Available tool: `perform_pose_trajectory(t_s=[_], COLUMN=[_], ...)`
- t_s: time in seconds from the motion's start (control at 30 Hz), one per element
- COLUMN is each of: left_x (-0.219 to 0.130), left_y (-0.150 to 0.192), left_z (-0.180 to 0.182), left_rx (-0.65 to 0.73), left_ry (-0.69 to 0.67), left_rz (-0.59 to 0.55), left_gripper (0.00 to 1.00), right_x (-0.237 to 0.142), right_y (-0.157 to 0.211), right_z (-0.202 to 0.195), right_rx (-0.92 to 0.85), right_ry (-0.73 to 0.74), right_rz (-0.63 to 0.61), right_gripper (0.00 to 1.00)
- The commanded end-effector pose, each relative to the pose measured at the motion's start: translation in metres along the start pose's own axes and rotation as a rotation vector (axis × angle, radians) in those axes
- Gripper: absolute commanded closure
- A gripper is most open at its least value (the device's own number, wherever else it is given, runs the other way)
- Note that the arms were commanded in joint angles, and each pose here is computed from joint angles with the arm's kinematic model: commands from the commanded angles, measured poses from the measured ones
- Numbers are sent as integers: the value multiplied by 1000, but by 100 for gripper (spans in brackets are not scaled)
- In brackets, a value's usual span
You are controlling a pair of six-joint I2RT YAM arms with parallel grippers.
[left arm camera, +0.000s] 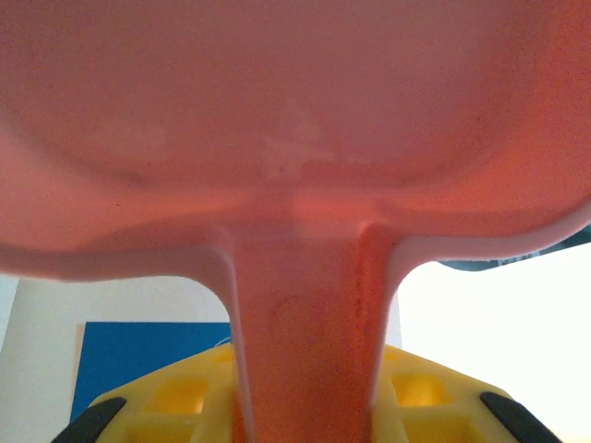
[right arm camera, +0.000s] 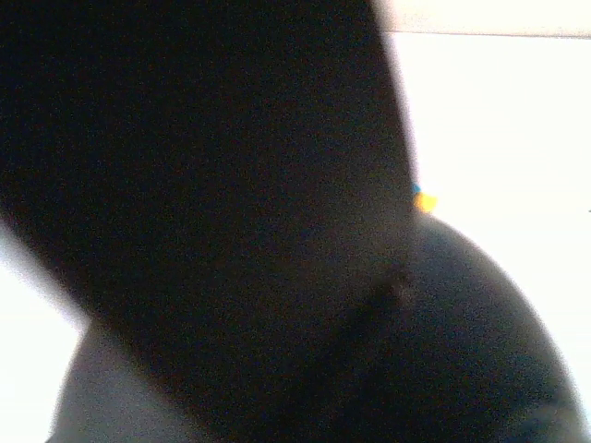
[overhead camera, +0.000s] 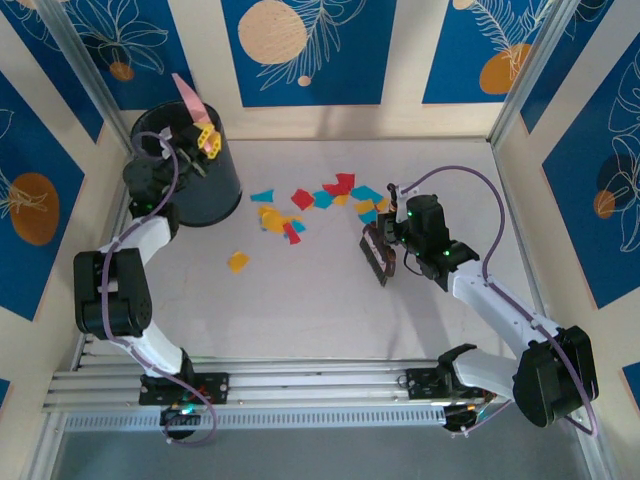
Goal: Sweep away the paper scraps from the table
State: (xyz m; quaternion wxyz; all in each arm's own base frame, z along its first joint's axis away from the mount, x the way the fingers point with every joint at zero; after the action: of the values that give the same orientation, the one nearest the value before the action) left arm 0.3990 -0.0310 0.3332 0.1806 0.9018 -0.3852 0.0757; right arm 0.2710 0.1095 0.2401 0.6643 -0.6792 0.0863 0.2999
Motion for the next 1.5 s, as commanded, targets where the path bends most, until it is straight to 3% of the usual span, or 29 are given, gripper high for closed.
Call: perform_pose_trajectory(t_s=[0.0,0.37,0.67,0.87,1.17,1.47], left_x=[7,-3,-13,-21,-34,-43], left_y=[17,41,63,88,122,138], left_z=[-20,-15,1,8,26,44], left_rx=[123,461,649,853,1051,1076], left_ry=[-50,-414,-680,-881,-1065,-1097], left_rz=[86,106,204,295,433,518], left_gripper=[100,100,100,100,100,100], right_x=[-3,-4,14,39,100,155], right_y=[-13,-19,-46,-65,-89,-102], right_z=[3,-15,-42,-52,-68,-87], right_rx=[27,216,473,558,652,744], right_ry=[-29,-126,-205,-234,-247,-183], right_rz=[-51,-117,-187,-209,-193,-187], right_gripper=[100,100,100,100,100,100])
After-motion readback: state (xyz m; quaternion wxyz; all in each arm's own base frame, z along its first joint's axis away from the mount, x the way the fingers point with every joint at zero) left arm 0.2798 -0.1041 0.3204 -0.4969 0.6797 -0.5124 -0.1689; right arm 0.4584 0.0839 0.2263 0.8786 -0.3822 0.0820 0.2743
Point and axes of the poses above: each hand's point on the last joint's axis, 136 mm out from that joint toward the fingers, its own x axis out along the fingers, its own z axis along the line the jaws close on, y = z × x, the point moved 9 cm from there along -x, back along the fingers, and after that the axes turned 5 degrees about -x, right-handed, at the moved point
